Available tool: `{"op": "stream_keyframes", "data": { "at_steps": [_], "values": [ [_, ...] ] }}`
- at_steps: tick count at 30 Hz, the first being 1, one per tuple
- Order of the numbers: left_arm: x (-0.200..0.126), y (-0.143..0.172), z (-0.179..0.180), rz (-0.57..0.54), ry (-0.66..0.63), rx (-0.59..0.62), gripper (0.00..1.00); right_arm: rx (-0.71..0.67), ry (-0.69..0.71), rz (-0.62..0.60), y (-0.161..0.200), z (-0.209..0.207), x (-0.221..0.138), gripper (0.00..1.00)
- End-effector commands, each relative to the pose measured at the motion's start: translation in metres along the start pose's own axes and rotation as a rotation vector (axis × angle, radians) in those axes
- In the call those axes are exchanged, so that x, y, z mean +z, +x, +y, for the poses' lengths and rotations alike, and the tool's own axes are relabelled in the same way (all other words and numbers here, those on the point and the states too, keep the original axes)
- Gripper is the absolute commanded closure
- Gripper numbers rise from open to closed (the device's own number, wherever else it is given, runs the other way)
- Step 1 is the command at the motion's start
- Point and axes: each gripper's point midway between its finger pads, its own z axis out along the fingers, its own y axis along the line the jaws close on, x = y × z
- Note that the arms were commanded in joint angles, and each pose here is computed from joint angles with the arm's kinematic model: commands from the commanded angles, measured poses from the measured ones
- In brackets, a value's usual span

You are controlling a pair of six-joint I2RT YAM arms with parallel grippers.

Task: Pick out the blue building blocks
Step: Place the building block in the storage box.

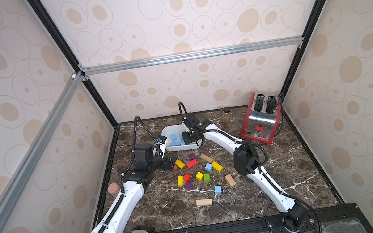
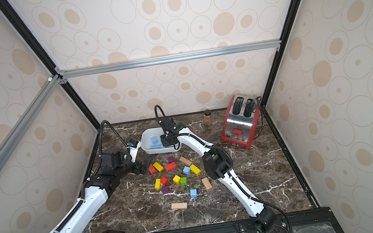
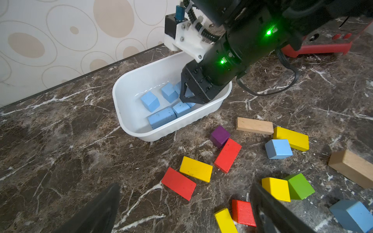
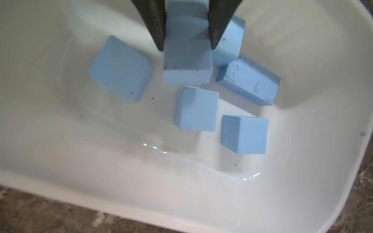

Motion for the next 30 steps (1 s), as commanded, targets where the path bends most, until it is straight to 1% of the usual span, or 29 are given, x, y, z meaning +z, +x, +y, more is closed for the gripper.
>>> {"op": "stream_keyframes", "data": {
  "at_steps": [1, 4, 6, 11, 14, 20, 23, 27, 30],
  "values": [
    [-0.006, 0.0, 0.003, -0.002, -0.011, 0.014, 0.01, 0.033, -0.022, 0.051, 0.016, -0.003, 0.016, 0.99],
    [-0.007, -0.001, 0.002, -0.002, -0.01, 0.013, 0.01, 0.065, -0.046, 0.067, 0.018, -0.006, 0.019, 0.97],
    [-0.006, -0.001, 0.002, -0.001, -0.009, 0.013, 0.0, 0.083, -0.035, 0.072, 0.019, -0.01, 0.021, 0.97],
    [-0.007, -0.001, 0.003, 0.0, -0.013, 0.013, 0.01, 0.08, 0.085, 0.072, 0.022, -0.033, 0.02, 0.96],
    [-0.006, -0.002, 0.004, 0.0, -0.014, 0.009, 0.01, 0.066, 0.133, 0.072, 0.023, -0.043, 0.018, 0.86],
    [-0.007, -0.003, 0.004, 0.0, -0.014, 0.009, 0.01, 0.051, 0.161, 0.076, 0.024, -0.05, 0.017, 0.82],
    [-0.008, -0.004, 0.004, -0.001, -0.013, 0.013, 0.01, 0.048, 0.135, 0.073, 0.022, -0.045, 0.017, 0.75],
    [-0.008, -0.006, 0.004, -0.001, -0.015, 0.015, 0.01, 0.048, 0.084, 0.073, 0.021, -0.035, 0.018, 0.6],
    [-0.009, -0.006, 0.004, -0.003, -0.015, 0.014, 0.01, 0.051, 0.056, 0.079, 0.021, -0.031, 0.017, 0.52]
  ]
}}
